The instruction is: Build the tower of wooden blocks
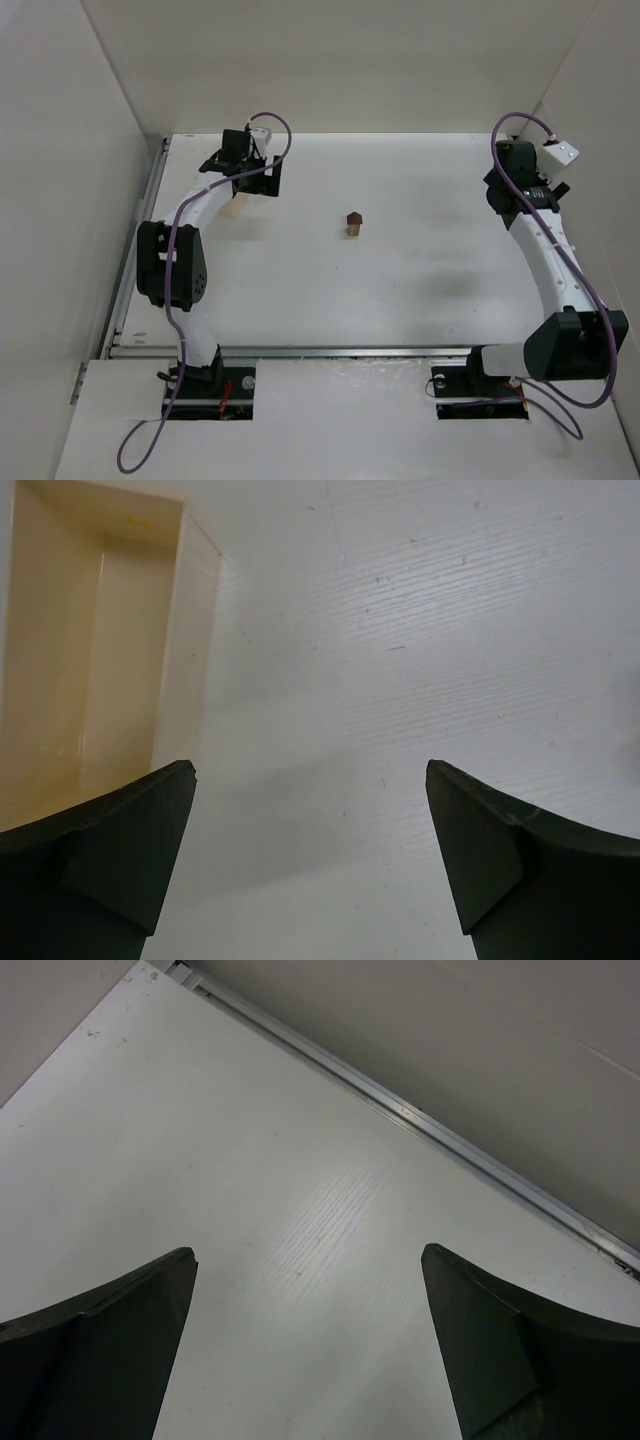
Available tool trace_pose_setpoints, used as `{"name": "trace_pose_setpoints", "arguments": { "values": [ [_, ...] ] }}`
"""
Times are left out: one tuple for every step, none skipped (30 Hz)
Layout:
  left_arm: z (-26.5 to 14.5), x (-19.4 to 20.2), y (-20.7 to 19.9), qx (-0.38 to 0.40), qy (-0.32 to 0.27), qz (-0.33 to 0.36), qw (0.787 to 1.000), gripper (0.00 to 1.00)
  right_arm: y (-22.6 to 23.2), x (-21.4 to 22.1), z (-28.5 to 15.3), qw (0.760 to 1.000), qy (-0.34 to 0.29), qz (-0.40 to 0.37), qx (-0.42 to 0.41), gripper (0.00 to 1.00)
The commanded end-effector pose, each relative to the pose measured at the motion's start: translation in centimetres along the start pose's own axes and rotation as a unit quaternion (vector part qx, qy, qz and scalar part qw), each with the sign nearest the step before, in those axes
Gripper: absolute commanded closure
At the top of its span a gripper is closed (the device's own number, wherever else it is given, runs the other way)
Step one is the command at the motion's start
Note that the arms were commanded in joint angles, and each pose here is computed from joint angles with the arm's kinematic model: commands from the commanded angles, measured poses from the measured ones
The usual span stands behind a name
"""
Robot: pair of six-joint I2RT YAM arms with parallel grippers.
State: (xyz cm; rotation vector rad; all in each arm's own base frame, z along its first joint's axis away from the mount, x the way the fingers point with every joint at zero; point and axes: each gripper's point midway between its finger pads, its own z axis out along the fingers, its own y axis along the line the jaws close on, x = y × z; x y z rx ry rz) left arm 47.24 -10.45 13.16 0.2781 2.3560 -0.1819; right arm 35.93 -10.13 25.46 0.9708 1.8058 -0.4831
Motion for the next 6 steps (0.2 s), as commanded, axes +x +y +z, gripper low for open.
{"name": "trace_pose_setpoints", "arguments": {
  "values": [
    [-2.06,-1.72,-0.19,-0.007,-0.036,0.005,0.999,0.0,-0.29,-1.24,-0.8,1.0,-0.019,0.024,-0.002,0.0],
    [-2.06,-1.72,-0.19,-0.007,-0.036,0.005,0.999,0.0,-0.22,-1.68,-1.0,0.999,-0.025,0.032,-0.007,0.0],
    [-2.06,-1.72,-0.19,-0.007,-0.036,0.005,0.999,0.0,-0.06,-1.59,-1.02,0.999,-0.023,0.032,-0.011,0.0],
    [-1.93,-1.32,-0.18,-0.007,-0.031,0.005,0.999,0.0,-0.21,-1.65,-1.18,0.999,-0.026,0.036,-0.013,0.0],
    [-2.26,-1.58,-0.21,-0.007,-0.036,0.005,0.999,0.0,0.13,-1.75,-1.2,0.999,-0.026,0.04,-0.021,0.0],
    [-2.26,-1.59,-0.21,-0.007,-0.036,0.005,0.999,0.0,0.02,-2.08,-1.48,0.998,-0.029,0.044,-0.023,0.0]
  ]
}}
